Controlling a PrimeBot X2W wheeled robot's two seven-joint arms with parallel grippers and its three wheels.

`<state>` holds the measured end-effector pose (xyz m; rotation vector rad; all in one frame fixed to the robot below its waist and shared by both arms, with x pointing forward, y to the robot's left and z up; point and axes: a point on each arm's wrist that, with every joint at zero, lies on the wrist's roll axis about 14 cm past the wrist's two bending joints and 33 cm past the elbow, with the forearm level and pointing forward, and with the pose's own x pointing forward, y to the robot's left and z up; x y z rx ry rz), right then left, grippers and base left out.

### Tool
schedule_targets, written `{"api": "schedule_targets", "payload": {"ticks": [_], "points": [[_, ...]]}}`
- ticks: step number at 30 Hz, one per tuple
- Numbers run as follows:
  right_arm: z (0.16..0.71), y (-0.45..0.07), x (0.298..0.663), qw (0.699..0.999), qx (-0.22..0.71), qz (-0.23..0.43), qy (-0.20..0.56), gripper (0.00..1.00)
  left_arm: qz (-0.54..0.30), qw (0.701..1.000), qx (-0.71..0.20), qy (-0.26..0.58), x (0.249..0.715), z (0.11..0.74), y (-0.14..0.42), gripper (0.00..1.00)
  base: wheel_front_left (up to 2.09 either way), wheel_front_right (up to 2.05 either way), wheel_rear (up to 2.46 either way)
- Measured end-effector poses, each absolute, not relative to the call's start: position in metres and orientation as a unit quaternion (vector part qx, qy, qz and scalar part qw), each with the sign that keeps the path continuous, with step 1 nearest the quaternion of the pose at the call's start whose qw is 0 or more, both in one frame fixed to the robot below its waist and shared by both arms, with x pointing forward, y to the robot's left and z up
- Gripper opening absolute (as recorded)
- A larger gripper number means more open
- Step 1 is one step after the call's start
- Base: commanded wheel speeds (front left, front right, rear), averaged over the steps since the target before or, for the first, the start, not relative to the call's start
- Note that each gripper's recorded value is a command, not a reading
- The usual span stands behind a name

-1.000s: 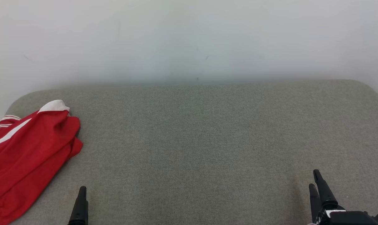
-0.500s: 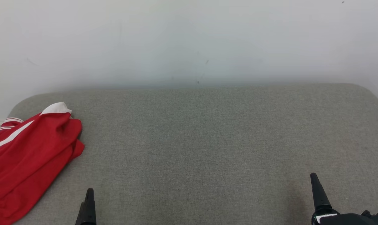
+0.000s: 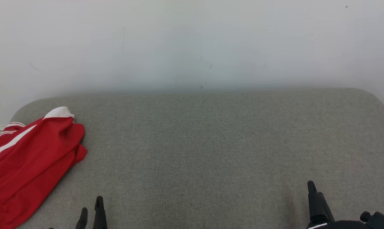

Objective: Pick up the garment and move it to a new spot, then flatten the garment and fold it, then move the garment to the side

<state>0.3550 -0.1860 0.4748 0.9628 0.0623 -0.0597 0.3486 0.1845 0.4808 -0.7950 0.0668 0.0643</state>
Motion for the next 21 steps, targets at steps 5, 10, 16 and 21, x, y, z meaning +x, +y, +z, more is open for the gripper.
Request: {"api": "schedule_targets", "payload": {"ticks": [5, 10, 16, 21], "points": [[0.4729, -0.1809, 0.3534, 0.909, 0.414, -0.018, 0.038, 1.00, 0.023, 0.940, -0.340, 0.029, 0.3470, 0.4838, 0.1812, 1.00, 0.00, 0.00, 0.00], [0.4733, -0.1789, 0.3521, 0.930, 0.366, -0.009, 0.040, 1.00, 0.017, 0.953, -0.300, 0.028, 0.3435, 0.4832, 0.1791, 1.00, 0.00, 0.00, 0.00], [0.4735, -0.1793, 0.3502, 0.944, 0.328, -0.006, 0.038, 1.00, 0.015, 0.966, -0.258, 0.025, 0.3418, 0.4839, 0.1791, 1.00, 0.00, 0.00, 0.00], [0.4734, -0.1779, 0.3486, 0.954, 0.298, 0.000, 0.038, 1.00, 0.003, 0.976, -0.214, 0.024, 0.3409, 0.4840, 0.1762, 1.00, 0.00, 0.00, 0.00]]}}
